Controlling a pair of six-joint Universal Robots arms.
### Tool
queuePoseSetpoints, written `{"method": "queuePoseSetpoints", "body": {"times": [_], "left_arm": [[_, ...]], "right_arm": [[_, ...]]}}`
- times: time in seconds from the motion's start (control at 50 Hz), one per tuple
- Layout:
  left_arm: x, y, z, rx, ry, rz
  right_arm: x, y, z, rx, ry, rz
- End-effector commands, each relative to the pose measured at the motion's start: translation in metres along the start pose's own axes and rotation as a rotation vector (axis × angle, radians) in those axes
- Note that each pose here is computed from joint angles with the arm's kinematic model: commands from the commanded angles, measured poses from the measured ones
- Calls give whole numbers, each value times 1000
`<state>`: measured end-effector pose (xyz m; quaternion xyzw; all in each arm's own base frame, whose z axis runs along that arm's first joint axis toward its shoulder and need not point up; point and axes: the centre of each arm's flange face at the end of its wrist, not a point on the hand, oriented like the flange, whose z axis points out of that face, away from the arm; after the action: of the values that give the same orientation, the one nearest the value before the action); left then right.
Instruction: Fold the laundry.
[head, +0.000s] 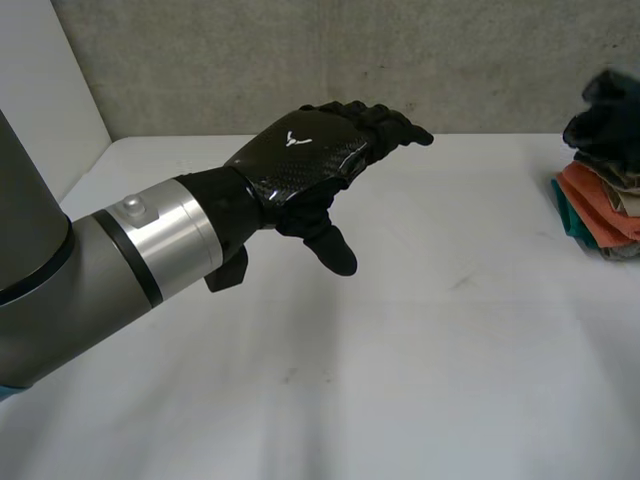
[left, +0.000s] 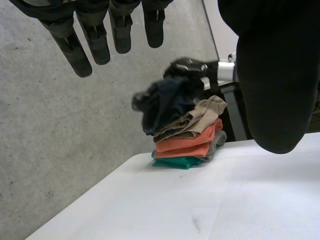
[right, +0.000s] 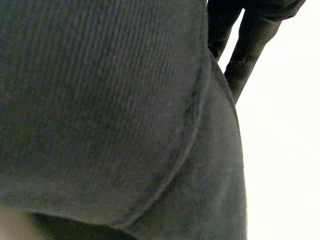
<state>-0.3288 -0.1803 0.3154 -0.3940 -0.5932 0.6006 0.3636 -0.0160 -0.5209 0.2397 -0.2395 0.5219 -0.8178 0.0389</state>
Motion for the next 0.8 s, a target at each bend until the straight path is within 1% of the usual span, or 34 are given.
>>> {"method": "queuePoseSetpoints", "body": {"times": [0.02, 0.08, 0.14, 0.26, 0.34, 0.36, 0.42, 0.52, 0.58, 0.66, 0.68, 0.74, 0.76, 0.8], "left_arm": [[0, 4, 1, 8, 1, 4], [0, 5, 1, 6, 1, 2], [0, 4, 1, 8, 1, -8], [1, 1, 0, 17, 6, -45], [1, 1, 0, 18, 6, -50], [1, 1, 0, 18, 6, -50], [2, 0, -1, 22, 6, -48], [2, -3, -2, 29, 5, -44], [3, -4, -3, 32, 7, -41], [4, -6, -4, 36, 7, -39], [4, -6, -4, 38, 7, -38], [5, -9, -5, 47, 8, -32], [5, -10, -6, 51, 7, -30], [5, -13, -7, 58, 5, -27]], "right_arm": [[20, 59, -31, -39, -31, -15], [18, 81, -41, -55, -39, -3], [12, 92, -45, -65, -51, 9], [13, 88, -47, -73, -17, 16], [26, 57, -43, -69, 124, 7], [31, 44, -44, -75, 195, 12], [36, 25, -44, -83, 267, 12], [33, -5, -48, -150, 283, 14], [28, -15, -53, -202, 288, -6], [31, -45, -56, -254, 310, -113], [40, -59, -60, -269, 352, -164], [52, -81, -65, -285, 427, -245], [58, -99, -64, -275, 468, -298], [61, -117, -62, -255, 499, -349]]}}
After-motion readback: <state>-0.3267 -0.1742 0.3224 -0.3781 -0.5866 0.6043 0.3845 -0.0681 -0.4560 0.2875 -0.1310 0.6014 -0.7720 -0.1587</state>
